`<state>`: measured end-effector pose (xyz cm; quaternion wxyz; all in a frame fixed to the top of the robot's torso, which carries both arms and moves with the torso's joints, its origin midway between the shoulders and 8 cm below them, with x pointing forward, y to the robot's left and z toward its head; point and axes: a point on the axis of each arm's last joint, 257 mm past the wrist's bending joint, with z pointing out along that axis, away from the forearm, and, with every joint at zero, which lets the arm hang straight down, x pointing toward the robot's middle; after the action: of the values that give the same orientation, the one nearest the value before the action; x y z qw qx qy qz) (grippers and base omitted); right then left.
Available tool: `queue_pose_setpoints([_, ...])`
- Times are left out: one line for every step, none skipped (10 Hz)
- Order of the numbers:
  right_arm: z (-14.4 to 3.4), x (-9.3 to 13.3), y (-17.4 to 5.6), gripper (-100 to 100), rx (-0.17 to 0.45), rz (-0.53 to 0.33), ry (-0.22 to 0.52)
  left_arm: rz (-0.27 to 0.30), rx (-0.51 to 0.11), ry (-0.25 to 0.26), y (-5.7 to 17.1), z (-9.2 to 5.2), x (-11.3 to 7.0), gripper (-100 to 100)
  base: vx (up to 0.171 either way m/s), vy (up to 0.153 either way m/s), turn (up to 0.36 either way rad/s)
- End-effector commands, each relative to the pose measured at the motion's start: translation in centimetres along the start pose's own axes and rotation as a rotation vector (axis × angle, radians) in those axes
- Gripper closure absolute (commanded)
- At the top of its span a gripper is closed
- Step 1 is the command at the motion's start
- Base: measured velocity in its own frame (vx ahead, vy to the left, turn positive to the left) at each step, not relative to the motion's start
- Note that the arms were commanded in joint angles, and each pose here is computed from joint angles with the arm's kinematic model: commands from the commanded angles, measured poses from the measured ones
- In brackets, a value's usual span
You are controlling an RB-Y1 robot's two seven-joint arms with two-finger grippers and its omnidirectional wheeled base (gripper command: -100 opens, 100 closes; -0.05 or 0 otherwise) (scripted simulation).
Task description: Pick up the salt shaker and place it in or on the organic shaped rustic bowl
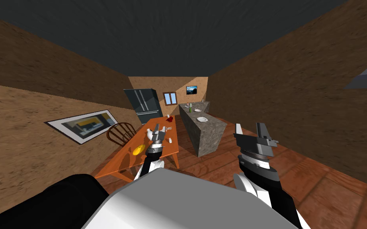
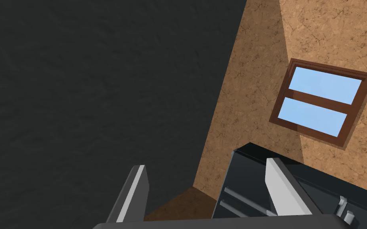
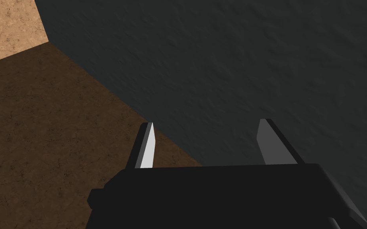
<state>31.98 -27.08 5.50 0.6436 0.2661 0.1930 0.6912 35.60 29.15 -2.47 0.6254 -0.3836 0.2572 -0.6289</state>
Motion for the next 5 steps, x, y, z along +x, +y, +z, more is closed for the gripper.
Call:
queue_pose_setpoints([0.0,0.0,0.0,0,0.0,0.0,0.0,-0.018,-0.053,0.012,1.6,-0.5,-0.5,-100,0.001,-0.034,-0.058])
queue_pose_setpoints([0.0,0.0,0.0,0,0.0,0.0,0.0,-0.029,-0.078,0.013,2.4,-0.8,-0.8,-100,0.013,-0.058,-0.053])
queue_pose_setpoints([0.0,0.0,0.0,0,0.0,0.0,0.0,-0.06,-0.137,0.006,4.3,-1.5,-1.7,-100,0.015,-0.077,-0.061])
queue_pose_setpoints([0.0,0.0,0.0,0,0.0,0.0,0.0,-0.079,-0.171,-0.003,5.4,-1.9,-2.3,-100,0.017,-0.082,-0.053])
queue_pose_setpoints([0.0,0.0,0.0,0,0.0,0.0,0.0,-0.102,-0.207,-0.015,6.5,-2.4,-2.9,-100,0.017,-0.058,-0.036])
